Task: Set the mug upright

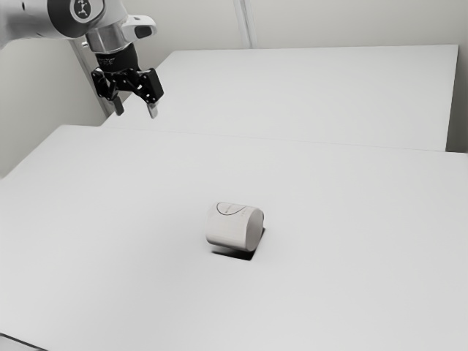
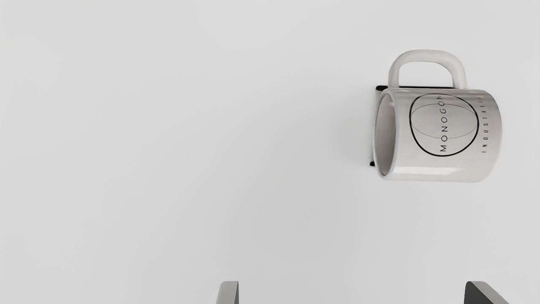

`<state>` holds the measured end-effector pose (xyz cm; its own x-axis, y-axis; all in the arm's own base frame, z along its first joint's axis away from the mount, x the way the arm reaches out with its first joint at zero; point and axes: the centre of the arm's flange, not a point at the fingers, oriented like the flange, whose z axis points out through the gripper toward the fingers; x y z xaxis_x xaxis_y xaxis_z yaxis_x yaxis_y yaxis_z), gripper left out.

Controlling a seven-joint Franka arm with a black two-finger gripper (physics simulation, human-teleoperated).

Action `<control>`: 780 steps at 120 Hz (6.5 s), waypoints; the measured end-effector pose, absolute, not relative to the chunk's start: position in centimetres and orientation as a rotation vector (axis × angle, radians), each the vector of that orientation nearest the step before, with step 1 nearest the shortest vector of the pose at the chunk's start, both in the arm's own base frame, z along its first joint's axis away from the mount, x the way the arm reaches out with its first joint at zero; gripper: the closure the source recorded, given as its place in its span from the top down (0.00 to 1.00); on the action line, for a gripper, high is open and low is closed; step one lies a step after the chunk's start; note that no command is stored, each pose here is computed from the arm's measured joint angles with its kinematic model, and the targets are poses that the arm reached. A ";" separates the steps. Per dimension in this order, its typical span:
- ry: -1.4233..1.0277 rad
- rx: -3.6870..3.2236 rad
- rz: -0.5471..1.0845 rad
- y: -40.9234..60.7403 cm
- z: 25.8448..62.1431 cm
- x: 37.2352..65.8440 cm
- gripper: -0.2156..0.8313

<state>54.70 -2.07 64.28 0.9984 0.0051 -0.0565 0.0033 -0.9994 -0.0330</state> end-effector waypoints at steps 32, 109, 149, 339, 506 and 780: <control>0.003 -3.117 0.087 -2.4 64.2 54.5 0.77; -0.013 -3.333 0.136 -2.3 53.2 53.5 0.77; -0.063 -3.508 0.065 -2.0 46.0 53.4 0.77; 0.103 -4.044 -0.416 -5.0 30.3 52.1 0.75; 0.894 -3.367 -0.189 -3.9 44.0 52.8 0.05; 0.184 -3.159 -0.244 -4.1 40.5 49.9 0.71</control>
